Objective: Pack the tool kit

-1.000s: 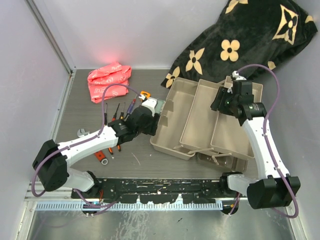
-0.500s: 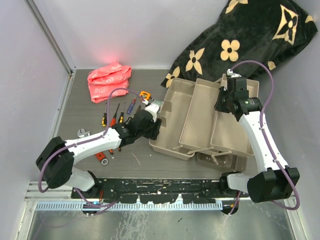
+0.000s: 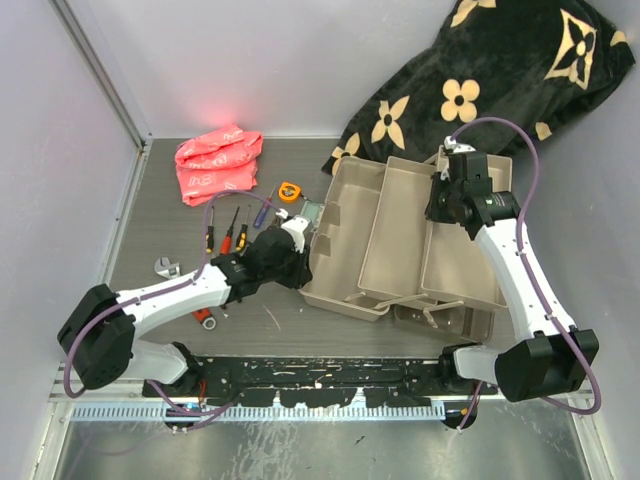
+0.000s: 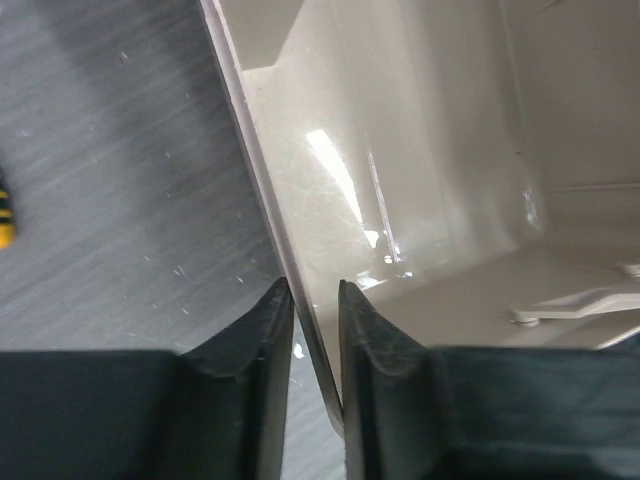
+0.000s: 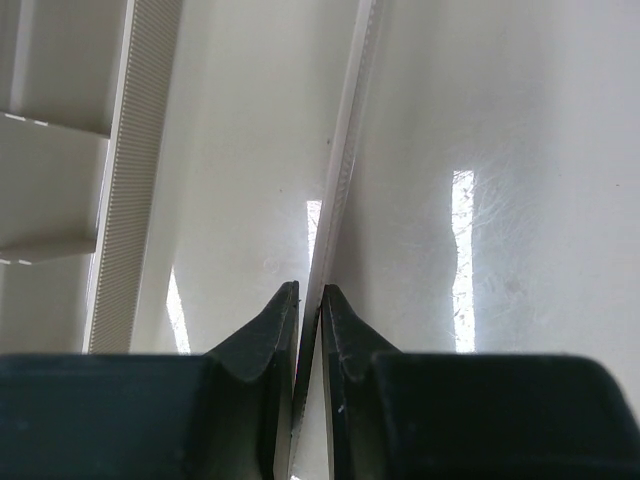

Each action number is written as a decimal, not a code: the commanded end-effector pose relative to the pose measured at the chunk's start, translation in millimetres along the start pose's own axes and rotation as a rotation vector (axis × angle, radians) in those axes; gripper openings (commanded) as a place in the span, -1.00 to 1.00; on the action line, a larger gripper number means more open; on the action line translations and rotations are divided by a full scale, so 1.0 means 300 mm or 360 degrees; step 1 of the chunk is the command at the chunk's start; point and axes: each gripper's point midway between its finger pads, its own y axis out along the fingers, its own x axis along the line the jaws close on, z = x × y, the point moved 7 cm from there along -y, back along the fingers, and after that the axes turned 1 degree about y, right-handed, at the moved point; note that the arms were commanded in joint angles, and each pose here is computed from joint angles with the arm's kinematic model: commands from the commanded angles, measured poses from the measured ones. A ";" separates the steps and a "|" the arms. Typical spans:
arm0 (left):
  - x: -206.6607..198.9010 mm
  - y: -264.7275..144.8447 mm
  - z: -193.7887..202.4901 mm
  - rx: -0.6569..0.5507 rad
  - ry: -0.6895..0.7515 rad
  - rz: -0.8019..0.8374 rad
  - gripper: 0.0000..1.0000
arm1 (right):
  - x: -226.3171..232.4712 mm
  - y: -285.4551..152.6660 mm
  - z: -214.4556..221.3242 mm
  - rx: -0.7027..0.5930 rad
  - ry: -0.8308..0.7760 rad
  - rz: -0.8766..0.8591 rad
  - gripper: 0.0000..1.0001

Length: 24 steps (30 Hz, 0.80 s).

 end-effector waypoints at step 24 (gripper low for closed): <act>-0.132 -0.191 0.075 0.0204 0.0053 0.0732 -1.00 | 0.180 -0.092 0.003 -0.0093 -0.0245 -0.0403 -0.85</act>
